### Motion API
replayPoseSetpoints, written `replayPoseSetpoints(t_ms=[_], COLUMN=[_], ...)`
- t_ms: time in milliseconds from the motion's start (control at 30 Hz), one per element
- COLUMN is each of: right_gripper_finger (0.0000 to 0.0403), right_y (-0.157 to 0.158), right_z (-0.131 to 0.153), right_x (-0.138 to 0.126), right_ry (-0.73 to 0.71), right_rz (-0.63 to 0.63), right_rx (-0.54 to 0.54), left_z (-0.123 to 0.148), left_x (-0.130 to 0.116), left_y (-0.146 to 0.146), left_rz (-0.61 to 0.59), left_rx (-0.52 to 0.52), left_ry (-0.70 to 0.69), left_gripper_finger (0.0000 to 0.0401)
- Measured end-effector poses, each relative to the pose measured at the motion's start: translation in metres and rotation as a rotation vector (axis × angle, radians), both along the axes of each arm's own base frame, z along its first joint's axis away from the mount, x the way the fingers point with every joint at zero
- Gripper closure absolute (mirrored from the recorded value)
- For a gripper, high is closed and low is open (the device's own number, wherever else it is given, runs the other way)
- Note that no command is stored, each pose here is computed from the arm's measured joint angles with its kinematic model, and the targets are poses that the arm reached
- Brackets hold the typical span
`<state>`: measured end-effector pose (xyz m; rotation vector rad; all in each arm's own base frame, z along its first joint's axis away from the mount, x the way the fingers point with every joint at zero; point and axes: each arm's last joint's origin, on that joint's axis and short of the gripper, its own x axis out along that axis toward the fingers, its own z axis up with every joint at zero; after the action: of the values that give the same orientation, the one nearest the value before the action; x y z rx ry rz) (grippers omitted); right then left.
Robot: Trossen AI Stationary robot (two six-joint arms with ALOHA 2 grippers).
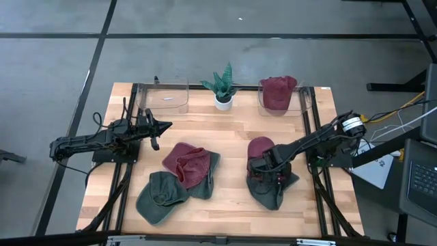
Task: Pick & Place hat
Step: Put the right red cap into the right transparent bin
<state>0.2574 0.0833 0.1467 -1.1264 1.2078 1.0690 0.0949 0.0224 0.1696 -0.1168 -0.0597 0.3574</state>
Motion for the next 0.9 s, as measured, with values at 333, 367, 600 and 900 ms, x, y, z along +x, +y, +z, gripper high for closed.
replayPoseSetpoints(t_ms=[333,367,600,900], right_gripper_finger=[0.028,0.0294,0.0373,0.0378], right_y=[0.0006,0.0006,0.0007,0.0007], right_z=[-0.0009,-0.0009,-0.001,0.0018], right_x=[0.0021,0.0021,0.0021,0.0022], right_ry=[-0.015,-0.016,-0.014,-0.021], right_rz=[-0.023,-0.023,-0.027,-0.093], right_rx=[0.003,0.003,0.007,0.016], left_z=[0.0,-0.0001,-0.0001,0.0001], left_x=[0.0,0.0,0.0,0.0], left_y=[0.0,0.0,0.0,0.0], left_rz=[0.0,0.0,0.0,0.0], left_rx=[0.0,0.0,0.0,0.0], left_ry=[0.0,0.0,0.001,0.0], left_gripper_finger=[0.0397,0.0397,0.0397,0.0397])
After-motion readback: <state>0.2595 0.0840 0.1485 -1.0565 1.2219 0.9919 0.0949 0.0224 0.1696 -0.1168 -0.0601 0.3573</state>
